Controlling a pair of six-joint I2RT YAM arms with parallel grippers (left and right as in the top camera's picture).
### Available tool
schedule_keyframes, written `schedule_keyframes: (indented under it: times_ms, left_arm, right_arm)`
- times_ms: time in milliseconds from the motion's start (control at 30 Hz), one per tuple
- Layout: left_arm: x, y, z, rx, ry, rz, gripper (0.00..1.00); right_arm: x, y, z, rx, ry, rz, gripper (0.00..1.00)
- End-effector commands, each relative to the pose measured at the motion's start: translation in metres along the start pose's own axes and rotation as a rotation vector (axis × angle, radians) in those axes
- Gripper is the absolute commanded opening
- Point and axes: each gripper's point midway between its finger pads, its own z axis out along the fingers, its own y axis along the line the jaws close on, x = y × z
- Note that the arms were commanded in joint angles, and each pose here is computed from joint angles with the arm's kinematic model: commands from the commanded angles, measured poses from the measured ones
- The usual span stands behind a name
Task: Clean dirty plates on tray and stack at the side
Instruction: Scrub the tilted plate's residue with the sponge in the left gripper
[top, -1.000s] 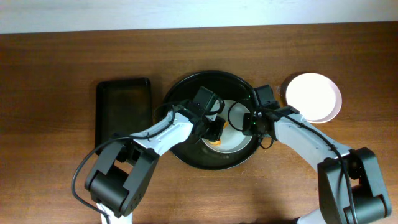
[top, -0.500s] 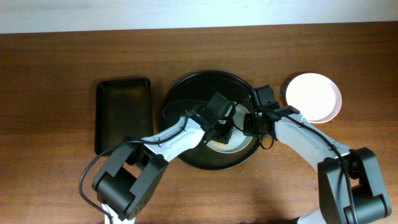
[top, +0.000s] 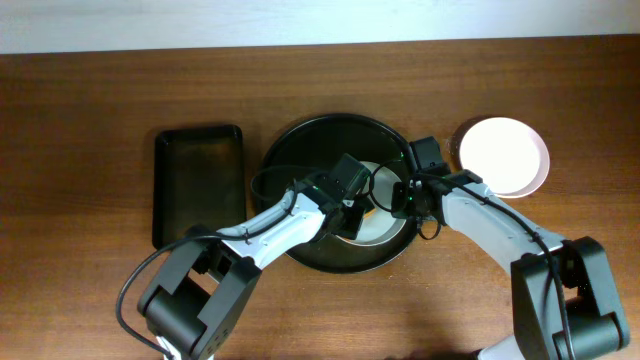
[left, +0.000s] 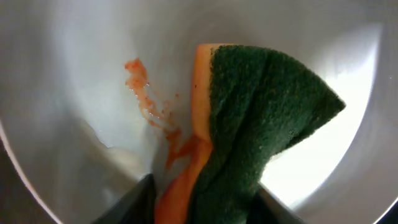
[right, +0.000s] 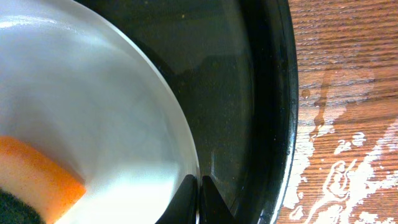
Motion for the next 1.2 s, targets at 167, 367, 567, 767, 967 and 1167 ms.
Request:
schedule_keyframes:
  times_ms: [167, 367, 567, 767, 967, 1167]
  left_arm:
    - [0.027, 0.02, 0.022, -0.09, 0.079, 0.01, 0.0]
    - [0.032, 0.034, 0.036, -0.159, 0.09, 0.013, 0.0]
    - [0.026, 0.033, 0.043, -0.151, 0.065, 0.012, 0.0]
    - [0.017, 0.035, 0.043, -0.17, 0.026, 0.012, 0.0]
    - [0.012, 0.04, 0.044, -0.199, 0.002, 0.013, 0.0]
    - [0.013, 0.049, 0.067, -0.224, -0.004, 0.007, 0.01]
  right_arm:
    - [0.0, -0.002, 0.001, 0.003, 0.0, 0.005, 0.04]
    - [0.0, -0.002, 0.001, 0.003, 0.001, 0.005, 0.04]
    - [0.0, -0.002, 0.001, 0.003, 0.001, 0.005, 0.04]
    - [0.0, -0.002, 0.001, 0.003, 0.001, 0.005, 0.04]
    - [0.001, -0.002, 0.001, 0.004, 0.004, 0.005, 0.04]
    - [0.001, -0.002, 0.001, 0.004, 0.004, 0.005, 0.04]
